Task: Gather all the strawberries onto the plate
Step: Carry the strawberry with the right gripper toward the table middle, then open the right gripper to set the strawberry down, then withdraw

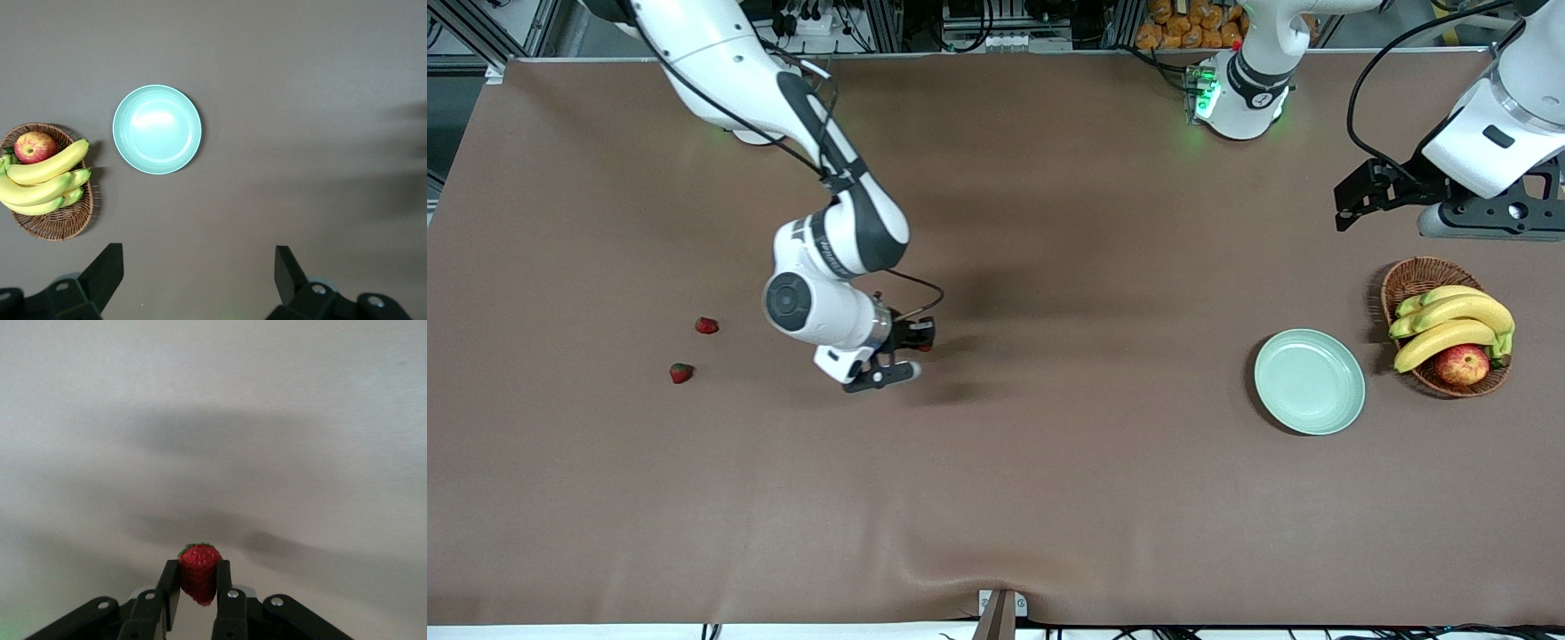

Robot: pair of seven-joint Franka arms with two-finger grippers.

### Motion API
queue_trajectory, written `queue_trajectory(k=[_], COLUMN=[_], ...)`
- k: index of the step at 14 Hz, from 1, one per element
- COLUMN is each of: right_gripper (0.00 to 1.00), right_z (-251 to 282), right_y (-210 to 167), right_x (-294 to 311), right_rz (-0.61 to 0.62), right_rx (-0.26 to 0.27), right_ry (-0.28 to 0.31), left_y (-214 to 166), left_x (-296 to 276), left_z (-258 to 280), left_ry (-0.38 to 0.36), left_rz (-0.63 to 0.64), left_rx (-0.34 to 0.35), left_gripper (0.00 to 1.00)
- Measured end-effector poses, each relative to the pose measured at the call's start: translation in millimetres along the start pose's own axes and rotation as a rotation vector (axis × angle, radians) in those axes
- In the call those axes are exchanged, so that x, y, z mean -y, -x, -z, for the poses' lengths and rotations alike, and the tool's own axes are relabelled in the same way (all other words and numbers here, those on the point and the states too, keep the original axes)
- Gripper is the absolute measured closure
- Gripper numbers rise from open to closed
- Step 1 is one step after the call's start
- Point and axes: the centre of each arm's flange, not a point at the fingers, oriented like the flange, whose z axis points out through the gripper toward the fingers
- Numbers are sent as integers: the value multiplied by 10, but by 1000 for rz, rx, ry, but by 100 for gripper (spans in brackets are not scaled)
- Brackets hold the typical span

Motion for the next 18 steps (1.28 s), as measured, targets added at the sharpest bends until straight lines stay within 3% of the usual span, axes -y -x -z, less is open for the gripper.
queue_trajectory(k=[4,9,15,16,18], right_gripper=[73,69,11,1,0], right_z=[-257,-453,-194,-77,208], right_y=[63,84,-126,-167,-205], right_x=[228,351,122,-6,-364], right_rz=[19,40,4,-17,-69], right_rx=[7,-36,-77,-57,15], right_ry=[-8,5,2,-4,-21], left_y=[0,1,1,1,2], left_x=[0,-7,-10,-12,-17], left_z=[0,0,0,0,0], left_ry=[0,0,0,0,0], left_rz=[0,-1,-2,-2,-3], left_rx=[0,0,0,0,0], left_gripper=[0,0,0,0,0])
